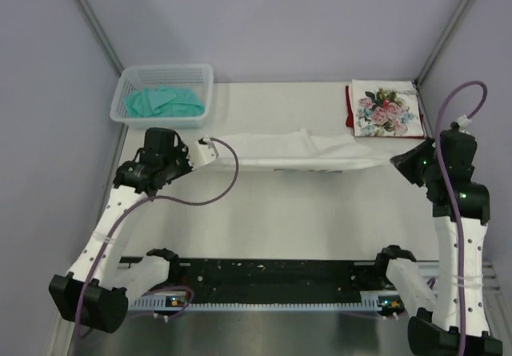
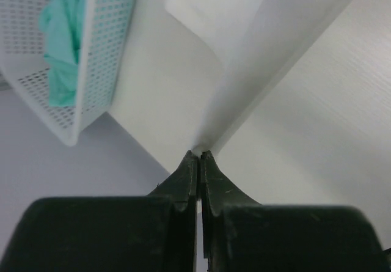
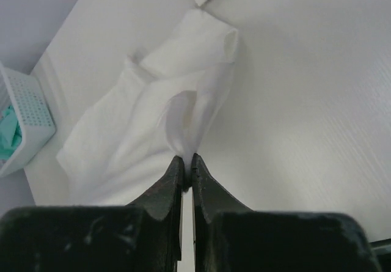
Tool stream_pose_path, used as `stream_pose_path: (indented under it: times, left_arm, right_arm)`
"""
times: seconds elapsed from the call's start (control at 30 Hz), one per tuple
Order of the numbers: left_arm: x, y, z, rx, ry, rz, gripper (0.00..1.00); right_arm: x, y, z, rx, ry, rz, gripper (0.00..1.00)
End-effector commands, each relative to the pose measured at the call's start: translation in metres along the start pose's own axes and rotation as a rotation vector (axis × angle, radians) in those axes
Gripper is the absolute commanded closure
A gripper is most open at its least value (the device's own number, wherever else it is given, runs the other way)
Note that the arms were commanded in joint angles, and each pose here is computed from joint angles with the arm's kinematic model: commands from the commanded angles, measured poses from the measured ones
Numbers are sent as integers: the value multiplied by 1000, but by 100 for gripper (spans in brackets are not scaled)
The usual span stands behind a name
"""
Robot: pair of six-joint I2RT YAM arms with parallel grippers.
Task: Fold and stack the t-shirts
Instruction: Fold the flattened tshirt in 1/3 of the way
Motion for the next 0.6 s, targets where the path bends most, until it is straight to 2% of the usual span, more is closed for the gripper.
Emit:
stream_pose_path:
  times: [0.0, 0.1, 0.3, 0.43, 0.57]
  left_arm:
    - [-77, -3, 32, -41, -153, 21, 100]
    - [-120, -10, 48, -46, -261, -21, 100]
    - [-174, -11, 68, -28, -416, -25, 100]
    - [-183, -13, 80, -13, -475, -16, 100]
    - [-172, -21, 102, -8, -546, 0, 100]
  right_arm:
    - [-61, -26, 16, -231, -60, -101, 100]
    - [-96, -37, 32, -282, -128, -158, 100]
    - [-141, -52, 54, -317, -237, -239, 100]
    - [-142, -64, 74, -325, -288, -222, 100]
    - [-118, -91, 104, -319, -334, -226, 100]
Point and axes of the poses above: each gripper's point midway between its finger pads, its own x axis out along the fingers, its own z axis along the line the jaws close on, y = z × x, the point moved 5 cm from there along -x, back along the fingers
